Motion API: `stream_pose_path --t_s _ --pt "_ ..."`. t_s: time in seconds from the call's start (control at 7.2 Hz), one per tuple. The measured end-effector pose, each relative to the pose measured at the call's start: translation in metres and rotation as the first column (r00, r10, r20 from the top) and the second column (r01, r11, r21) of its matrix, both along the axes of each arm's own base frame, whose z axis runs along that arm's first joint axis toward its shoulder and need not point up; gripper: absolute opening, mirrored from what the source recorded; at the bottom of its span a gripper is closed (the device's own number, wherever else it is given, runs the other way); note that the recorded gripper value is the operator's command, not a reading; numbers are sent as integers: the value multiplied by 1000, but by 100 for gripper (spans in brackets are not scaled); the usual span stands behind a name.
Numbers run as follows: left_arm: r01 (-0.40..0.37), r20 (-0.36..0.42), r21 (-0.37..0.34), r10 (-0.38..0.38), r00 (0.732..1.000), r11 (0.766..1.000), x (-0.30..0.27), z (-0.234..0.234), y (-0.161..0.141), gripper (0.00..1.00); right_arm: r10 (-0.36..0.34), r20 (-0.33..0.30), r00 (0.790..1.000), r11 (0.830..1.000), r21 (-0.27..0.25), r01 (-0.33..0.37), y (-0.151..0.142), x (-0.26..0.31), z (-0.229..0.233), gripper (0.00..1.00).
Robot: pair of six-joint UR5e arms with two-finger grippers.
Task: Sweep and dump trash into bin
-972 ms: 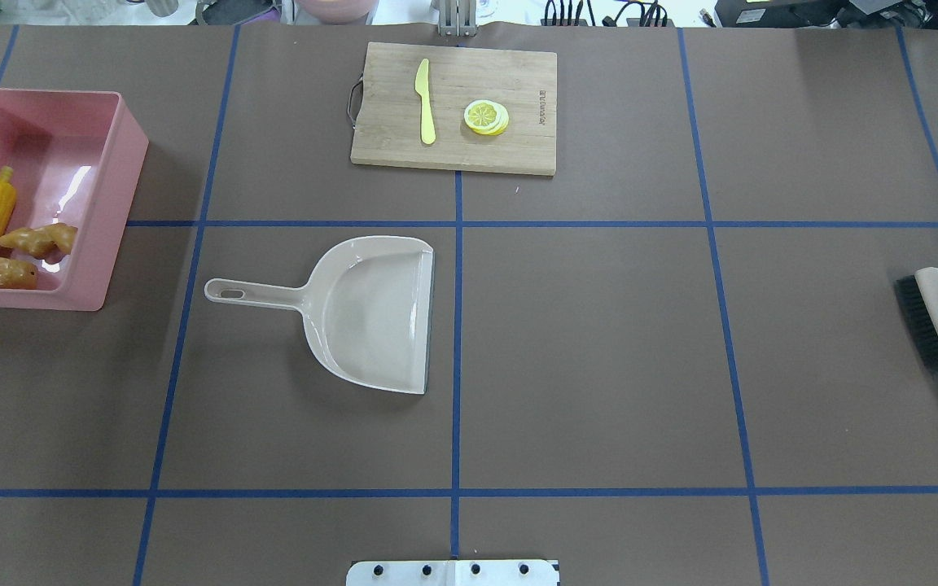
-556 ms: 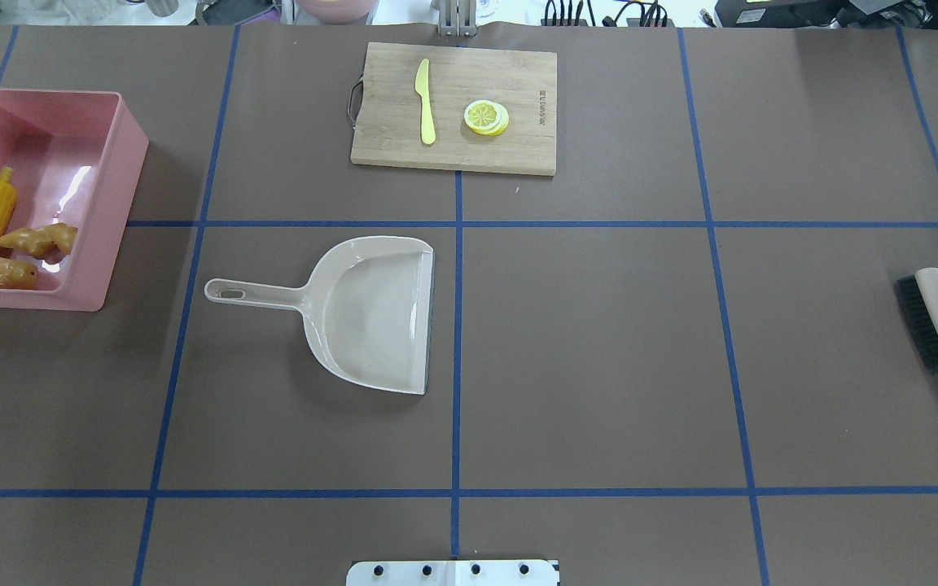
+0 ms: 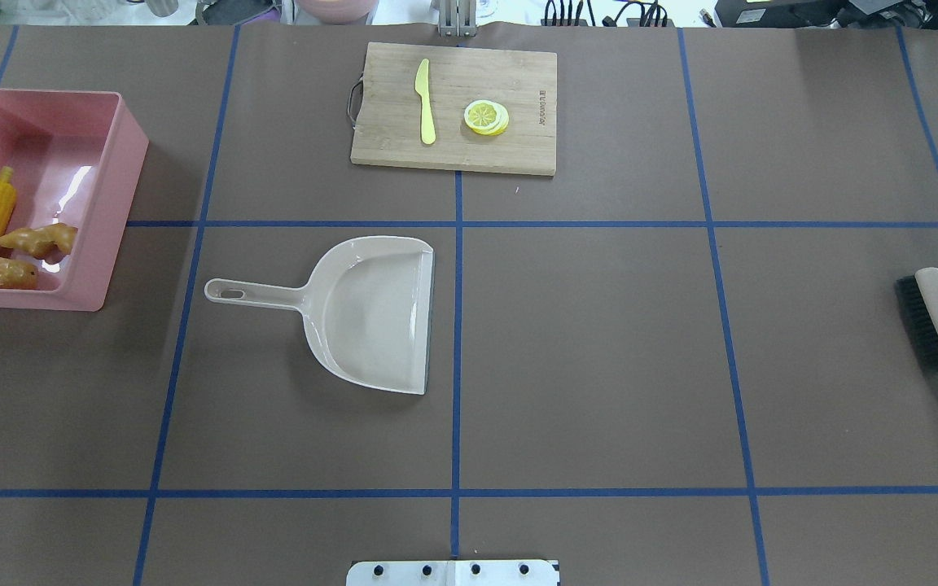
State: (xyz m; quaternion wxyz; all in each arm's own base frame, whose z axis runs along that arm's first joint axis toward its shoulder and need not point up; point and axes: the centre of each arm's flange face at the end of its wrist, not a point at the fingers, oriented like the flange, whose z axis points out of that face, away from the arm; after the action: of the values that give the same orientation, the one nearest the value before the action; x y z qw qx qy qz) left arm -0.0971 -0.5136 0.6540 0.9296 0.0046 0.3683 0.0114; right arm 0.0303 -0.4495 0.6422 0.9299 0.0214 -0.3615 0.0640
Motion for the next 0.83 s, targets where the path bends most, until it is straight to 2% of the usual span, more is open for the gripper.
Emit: stream_pose_path --t_s 0.14,0.56,0.83 --pt "-2 0 0 2 1000 1000 0 1 0 99 -6 1 1000 1000 -8 6 1 0 -5 100" --pt "-3 0 3 3 1000 1000 0 0 0 99 2 3 1000 999 40 -2 6 9 -31 100" --pt "-2 0 0 2 1000 1000 0 1 0 99 4 -8 1000 999 45 -4 11 13 -34 100"
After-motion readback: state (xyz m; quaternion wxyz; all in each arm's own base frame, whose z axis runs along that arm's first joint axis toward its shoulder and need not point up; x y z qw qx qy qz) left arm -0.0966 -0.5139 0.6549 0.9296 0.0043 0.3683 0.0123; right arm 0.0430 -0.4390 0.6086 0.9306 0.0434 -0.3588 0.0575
